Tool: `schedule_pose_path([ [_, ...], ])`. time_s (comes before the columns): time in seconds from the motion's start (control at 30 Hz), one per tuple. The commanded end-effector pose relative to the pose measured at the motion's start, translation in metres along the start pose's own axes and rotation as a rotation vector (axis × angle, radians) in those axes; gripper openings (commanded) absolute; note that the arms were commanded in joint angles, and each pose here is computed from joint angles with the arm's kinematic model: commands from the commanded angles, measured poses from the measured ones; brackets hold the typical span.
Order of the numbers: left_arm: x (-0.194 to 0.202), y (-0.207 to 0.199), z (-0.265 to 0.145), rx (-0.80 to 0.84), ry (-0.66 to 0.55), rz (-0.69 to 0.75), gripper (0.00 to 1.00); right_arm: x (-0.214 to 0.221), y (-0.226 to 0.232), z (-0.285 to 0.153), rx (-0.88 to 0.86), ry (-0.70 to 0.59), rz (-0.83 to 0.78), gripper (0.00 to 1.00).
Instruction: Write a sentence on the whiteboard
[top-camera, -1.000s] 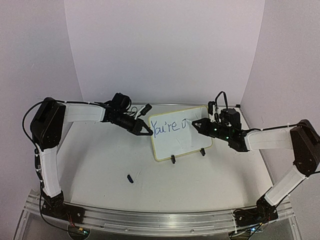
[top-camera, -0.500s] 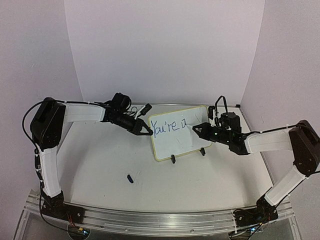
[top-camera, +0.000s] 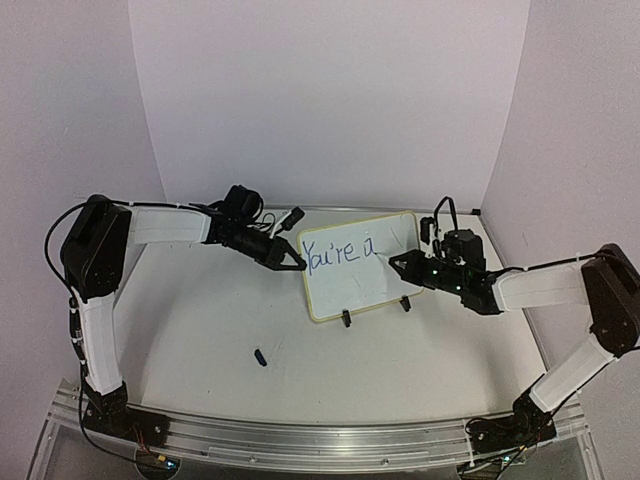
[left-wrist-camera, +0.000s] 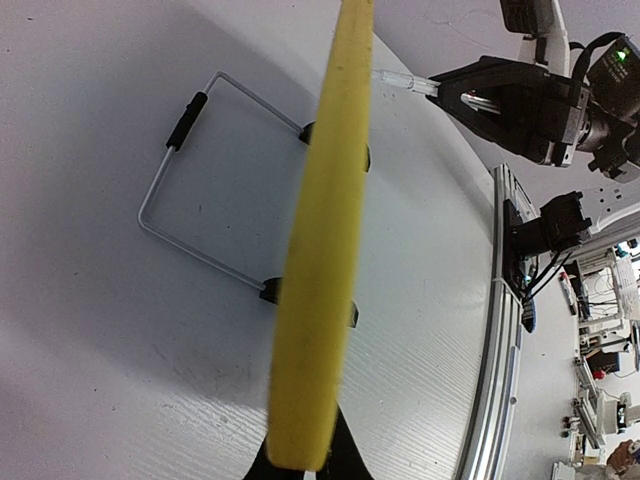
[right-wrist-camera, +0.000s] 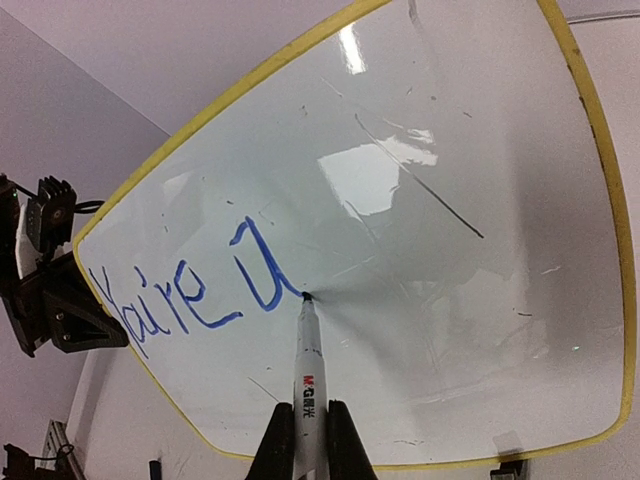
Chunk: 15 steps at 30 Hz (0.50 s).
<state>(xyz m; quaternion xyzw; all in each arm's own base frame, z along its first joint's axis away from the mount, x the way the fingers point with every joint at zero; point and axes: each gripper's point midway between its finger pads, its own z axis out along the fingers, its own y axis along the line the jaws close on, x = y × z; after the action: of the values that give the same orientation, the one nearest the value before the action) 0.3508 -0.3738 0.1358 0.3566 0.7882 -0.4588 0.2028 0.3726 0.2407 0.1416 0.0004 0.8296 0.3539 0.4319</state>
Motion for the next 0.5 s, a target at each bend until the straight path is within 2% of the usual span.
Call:
schedule_pose_path([
  [0.0,0.007,0.001,0.009,-0.011,0.036,-0.004,0.0,-0.025,0.008,-0.007,0.008,-0.065,-0.026,0.0],
  [0.47,0.004,-0.002,0.006,-0.012,0.03,0.004,0.0,-0.061,0.032,-0.049,0.022,-0.135,-0.11,0.0],
])
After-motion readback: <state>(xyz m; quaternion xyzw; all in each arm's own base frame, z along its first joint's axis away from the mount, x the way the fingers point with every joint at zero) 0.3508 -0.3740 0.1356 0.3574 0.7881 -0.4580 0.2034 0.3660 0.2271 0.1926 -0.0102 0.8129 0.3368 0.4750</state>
